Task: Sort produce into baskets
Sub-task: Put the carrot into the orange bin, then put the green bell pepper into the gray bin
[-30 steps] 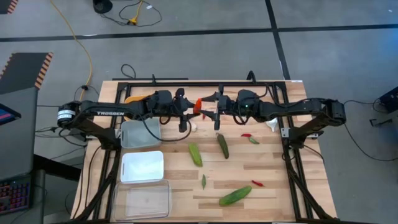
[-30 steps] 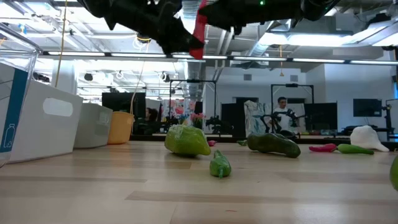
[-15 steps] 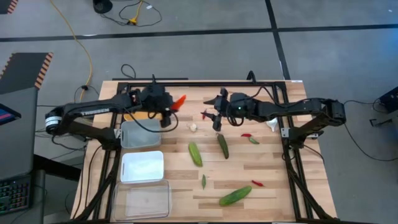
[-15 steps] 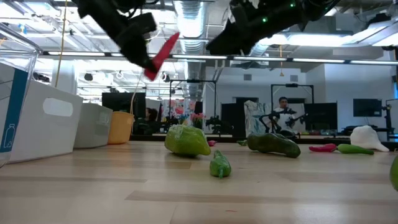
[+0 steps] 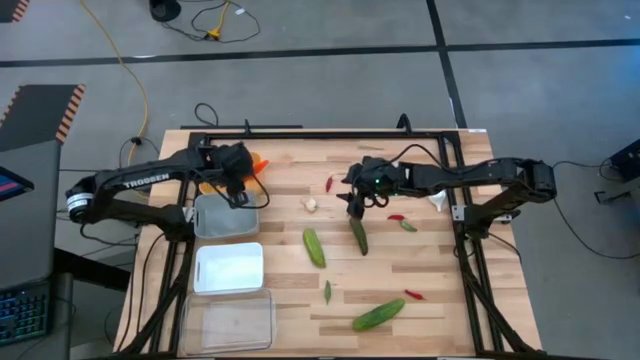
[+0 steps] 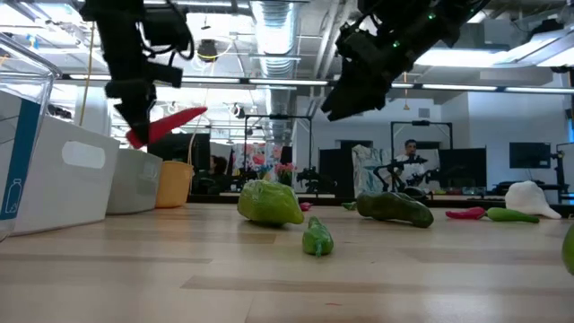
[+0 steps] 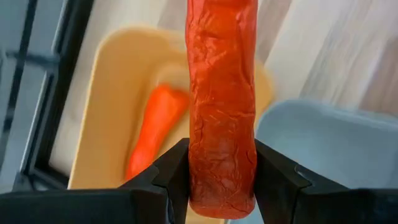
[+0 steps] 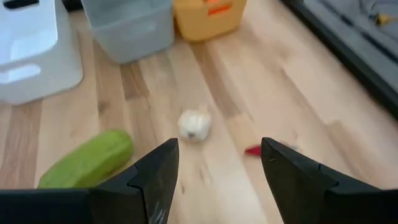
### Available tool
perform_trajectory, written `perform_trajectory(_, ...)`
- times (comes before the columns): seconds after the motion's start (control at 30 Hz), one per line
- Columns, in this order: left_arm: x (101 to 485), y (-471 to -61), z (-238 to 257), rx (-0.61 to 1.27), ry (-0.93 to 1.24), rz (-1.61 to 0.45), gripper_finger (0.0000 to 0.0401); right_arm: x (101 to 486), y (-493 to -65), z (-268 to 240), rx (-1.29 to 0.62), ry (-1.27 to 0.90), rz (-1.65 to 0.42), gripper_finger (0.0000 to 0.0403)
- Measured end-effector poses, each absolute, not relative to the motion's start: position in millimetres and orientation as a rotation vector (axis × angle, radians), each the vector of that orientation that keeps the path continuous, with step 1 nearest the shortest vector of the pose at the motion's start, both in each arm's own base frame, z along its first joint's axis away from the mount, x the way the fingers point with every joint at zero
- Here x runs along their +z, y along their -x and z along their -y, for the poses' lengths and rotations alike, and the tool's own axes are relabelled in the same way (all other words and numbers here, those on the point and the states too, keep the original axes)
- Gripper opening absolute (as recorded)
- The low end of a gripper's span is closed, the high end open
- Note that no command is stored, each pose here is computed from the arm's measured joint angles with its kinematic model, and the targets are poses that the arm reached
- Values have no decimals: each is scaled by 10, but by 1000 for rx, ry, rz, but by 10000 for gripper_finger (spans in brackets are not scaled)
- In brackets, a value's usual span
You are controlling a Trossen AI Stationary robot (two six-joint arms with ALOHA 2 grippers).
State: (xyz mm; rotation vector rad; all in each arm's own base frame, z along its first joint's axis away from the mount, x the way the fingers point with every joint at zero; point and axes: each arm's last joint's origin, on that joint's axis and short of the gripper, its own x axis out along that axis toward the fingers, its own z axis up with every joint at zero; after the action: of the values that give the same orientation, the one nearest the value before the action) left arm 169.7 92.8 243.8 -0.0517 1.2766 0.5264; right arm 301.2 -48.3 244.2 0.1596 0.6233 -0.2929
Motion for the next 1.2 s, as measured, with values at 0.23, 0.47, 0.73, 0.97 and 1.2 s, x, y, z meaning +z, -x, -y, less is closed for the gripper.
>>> perform_trajectory(0.23, 2236, -1600, -928, 618, -36, -1383, 147, 2353, -2957, 324, -283, -225, -737, 256)
perform_trajectory(0.47, 2130, -1540, -928, 724, -71, -1426, 195, 2291, -2907, 144, -281, -299, -823, 256)
perform_trajectory(0.73, 2123, -1544, -929, 728, -64, -1419, 246, 2188, -2929, -62, -290, -399, -874, 256)
perform_trajectory(0.97, 2122, -1551, -928, 714, -53, -1410, 250, 1916, -3010, -174, -324, -439, -977, 256)
perform_trajectory(1.2, 2122, -1569, -924, 689, -42, -1394, 250, 1706, -3058, -139, -389, -478, -1047, 255)
